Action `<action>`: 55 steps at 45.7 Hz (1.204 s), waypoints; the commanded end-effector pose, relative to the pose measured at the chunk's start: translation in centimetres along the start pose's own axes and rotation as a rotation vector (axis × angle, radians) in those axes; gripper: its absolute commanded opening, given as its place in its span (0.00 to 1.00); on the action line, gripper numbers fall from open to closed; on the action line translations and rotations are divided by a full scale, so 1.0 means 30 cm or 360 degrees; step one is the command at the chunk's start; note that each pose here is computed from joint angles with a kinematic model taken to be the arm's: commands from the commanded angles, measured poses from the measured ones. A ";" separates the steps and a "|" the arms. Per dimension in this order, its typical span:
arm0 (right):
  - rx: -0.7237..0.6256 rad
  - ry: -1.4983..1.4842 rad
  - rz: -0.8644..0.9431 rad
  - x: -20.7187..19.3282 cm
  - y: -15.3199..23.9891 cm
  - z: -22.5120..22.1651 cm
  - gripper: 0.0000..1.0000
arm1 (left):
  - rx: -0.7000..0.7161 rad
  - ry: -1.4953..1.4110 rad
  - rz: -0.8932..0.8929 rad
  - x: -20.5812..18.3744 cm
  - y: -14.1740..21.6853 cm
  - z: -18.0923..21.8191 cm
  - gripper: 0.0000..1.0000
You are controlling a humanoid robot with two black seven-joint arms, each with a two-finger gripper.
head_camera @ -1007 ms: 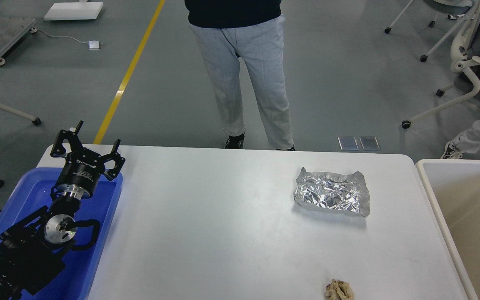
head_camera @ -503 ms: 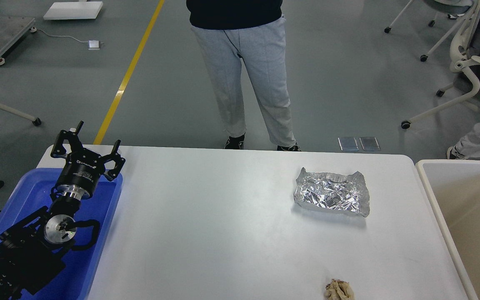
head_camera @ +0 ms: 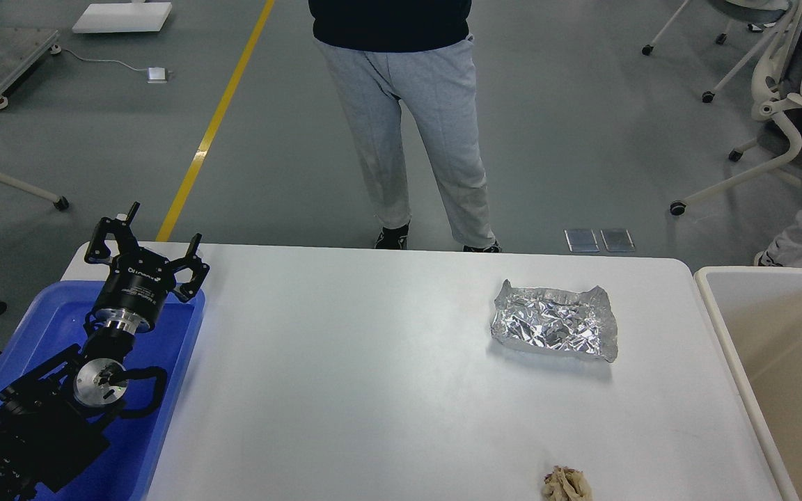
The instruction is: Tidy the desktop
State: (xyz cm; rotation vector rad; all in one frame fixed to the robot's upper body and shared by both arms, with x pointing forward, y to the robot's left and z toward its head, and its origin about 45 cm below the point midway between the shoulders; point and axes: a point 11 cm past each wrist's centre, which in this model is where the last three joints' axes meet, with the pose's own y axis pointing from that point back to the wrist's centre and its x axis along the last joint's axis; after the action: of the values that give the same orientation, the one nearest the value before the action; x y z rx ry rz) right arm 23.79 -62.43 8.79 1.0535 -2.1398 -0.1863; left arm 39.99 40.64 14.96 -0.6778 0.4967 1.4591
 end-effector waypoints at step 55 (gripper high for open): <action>0.0810 -0.1353 -0.1005 -0.405 0.274 -0.526 0.99 | 0.0000 0.0001 -0.0002 0.000 0.000 0.000 1.00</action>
State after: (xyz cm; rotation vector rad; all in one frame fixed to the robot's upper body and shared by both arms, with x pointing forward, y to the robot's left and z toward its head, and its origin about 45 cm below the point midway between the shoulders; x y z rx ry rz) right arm 32.81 -50.53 15.88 2.0318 -2.6188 -0.5480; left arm 39.99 40.64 14.97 -0.6787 0.4967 1.4584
